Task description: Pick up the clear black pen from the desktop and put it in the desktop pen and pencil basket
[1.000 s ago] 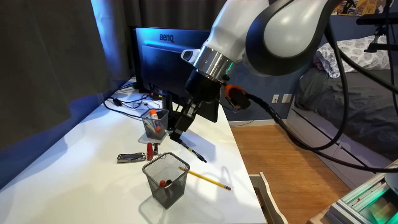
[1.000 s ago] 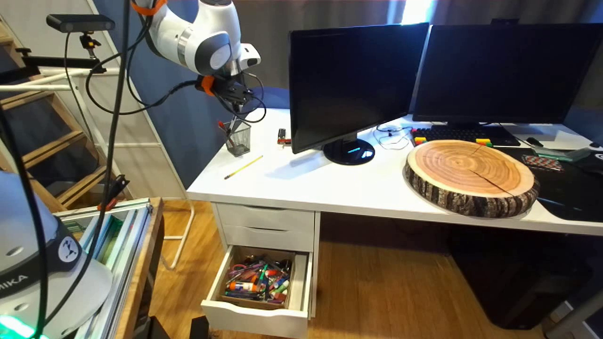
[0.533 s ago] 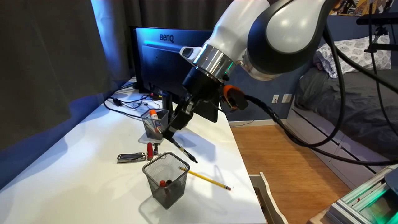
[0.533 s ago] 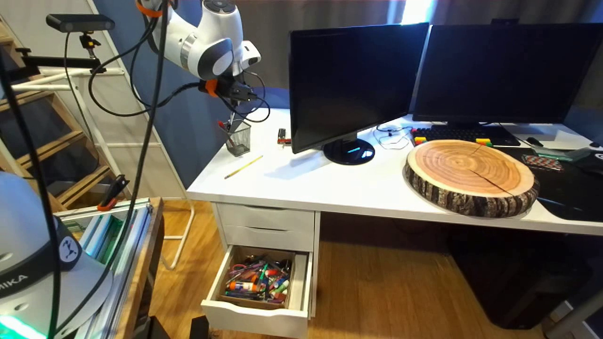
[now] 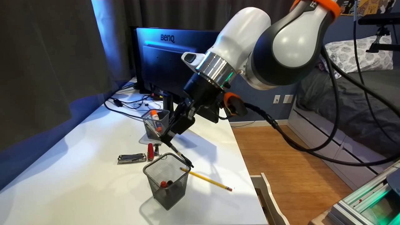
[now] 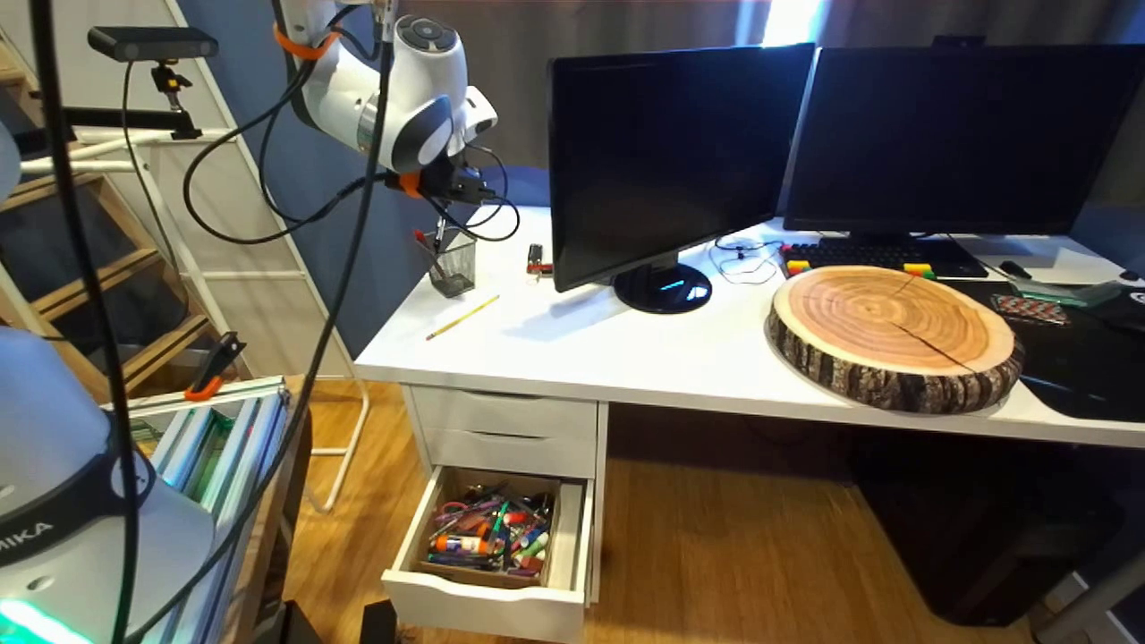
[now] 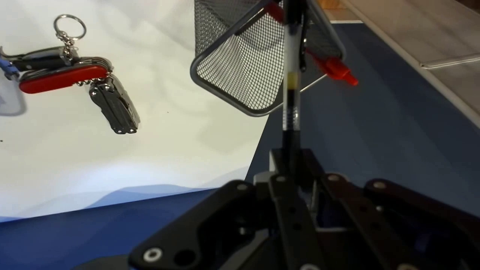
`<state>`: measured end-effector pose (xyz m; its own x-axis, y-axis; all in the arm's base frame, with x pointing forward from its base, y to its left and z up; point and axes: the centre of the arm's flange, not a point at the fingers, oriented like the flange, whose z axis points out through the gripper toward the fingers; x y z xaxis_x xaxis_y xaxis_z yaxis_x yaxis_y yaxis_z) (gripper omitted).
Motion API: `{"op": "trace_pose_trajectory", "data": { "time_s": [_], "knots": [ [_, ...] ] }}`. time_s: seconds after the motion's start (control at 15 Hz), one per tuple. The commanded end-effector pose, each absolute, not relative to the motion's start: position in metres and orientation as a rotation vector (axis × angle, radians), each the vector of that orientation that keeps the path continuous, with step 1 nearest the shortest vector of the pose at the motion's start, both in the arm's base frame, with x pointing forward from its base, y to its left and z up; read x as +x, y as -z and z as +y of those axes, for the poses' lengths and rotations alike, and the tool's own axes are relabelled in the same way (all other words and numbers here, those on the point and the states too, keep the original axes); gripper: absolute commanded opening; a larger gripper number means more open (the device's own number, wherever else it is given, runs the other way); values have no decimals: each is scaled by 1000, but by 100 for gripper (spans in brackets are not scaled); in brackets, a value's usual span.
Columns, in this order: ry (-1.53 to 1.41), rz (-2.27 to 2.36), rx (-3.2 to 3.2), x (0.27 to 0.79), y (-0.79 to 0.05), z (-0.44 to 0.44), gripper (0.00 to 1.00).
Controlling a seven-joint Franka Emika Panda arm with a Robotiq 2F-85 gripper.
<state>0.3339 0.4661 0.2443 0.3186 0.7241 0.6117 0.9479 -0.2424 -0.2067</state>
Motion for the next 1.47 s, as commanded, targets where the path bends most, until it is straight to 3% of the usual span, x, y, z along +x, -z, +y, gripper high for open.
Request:
{"op": "trace_pose_trajectory", "data": {
  "time_s": [0.0, 1.4],
  "knots": [
    [551, -1484, -1986, 333, -248, 466, 3],
    [602, -1504, -1837, 360, -195, 499, 3]
  ]
}}
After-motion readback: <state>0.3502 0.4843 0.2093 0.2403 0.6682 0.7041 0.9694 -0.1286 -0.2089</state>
